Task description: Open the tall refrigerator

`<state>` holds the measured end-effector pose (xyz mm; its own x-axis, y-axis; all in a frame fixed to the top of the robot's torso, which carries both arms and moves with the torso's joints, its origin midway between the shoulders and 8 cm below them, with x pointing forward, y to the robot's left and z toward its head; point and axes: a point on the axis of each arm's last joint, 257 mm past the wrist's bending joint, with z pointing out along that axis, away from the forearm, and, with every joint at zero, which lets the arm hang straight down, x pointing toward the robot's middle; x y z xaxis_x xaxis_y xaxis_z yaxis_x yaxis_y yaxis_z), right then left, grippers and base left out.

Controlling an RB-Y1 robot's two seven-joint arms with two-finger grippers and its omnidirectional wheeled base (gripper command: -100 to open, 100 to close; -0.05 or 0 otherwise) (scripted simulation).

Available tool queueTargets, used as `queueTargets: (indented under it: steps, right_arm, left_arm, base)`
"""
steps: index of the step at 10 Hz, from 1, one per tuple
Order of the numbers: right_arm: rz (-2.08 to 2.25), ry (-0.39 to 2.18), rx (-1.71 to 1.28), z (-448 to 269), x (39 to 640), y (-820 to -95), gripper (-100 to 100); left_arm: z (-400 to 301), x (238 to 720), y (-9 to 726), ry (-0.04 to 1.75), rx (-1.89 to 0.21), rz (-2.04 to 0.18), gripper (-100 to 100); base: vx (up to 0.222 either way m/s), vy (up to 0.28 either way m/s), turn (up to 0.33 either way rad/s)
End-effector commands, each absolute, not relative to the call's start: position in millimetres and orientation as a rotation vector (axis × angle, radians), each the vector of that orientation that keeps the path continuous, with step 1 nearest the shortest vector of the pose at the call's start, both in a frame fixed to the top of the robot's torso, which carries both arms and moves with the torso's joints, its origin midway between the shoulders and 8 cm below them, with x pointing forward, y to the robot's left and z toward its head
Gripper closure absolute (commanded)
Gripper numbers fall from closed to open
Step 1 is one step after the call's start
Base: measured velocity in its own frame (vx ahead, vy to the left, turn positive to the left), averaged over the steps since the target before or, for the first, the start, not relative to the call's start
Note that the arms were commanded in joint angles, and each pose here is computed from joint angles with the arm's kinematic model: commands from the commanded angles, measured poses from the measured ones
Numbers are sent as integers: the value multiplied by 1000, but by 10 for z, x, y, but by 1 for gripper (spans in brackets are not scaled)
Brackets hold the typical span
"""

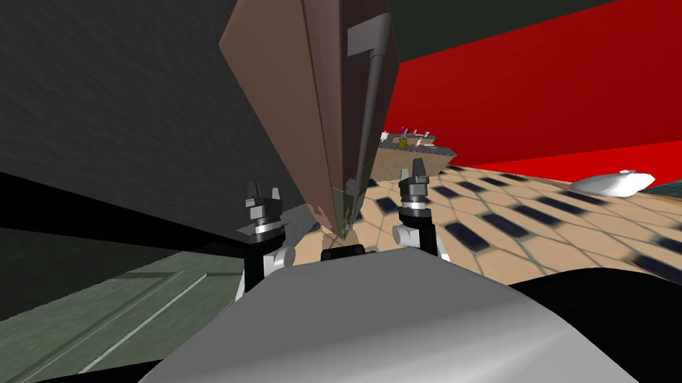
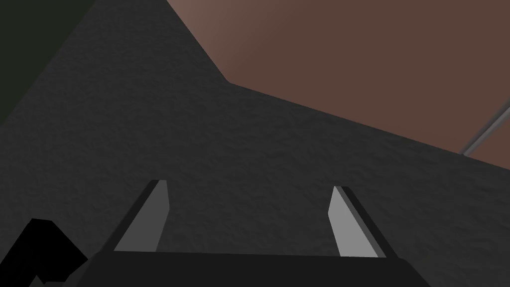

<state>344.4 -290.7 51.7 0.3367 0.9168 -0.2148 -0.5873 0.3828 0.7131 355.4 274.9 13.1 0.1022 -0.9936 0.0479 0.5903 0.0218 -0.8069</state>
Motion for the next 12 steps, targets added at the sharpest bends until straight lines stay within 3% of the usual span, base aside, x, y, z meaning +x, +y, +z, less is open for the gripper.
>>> queueTargets:
  steps: [1, 9, 10, 12]
  right_arm:
    - [1055, 667, 580, 517, 3444, -2907, 0]
    - [1055, 666, 580, 519, 3443, -2907, 0]
    - [1055, 666, 580, 519, 3443, -2907, 0]
    - [1055, 667, 580, 516, 3445, -2907, 0]
  left_arm:
    - [132, 3554, 2749, 652, -795, -1372, 0]
    - [133, 3553, 2749, 652, -795, -1372, 0]
    - [130, 3583, 2697, 695, -776, -1378, -100]
    - [124, 3650, 2630, 750, -767, -1389, -100]
  base:
    - [0, 0, 0]
    - [0, 0, 0]
    - [5, -9, -34]
    - [-1, -22, -61]
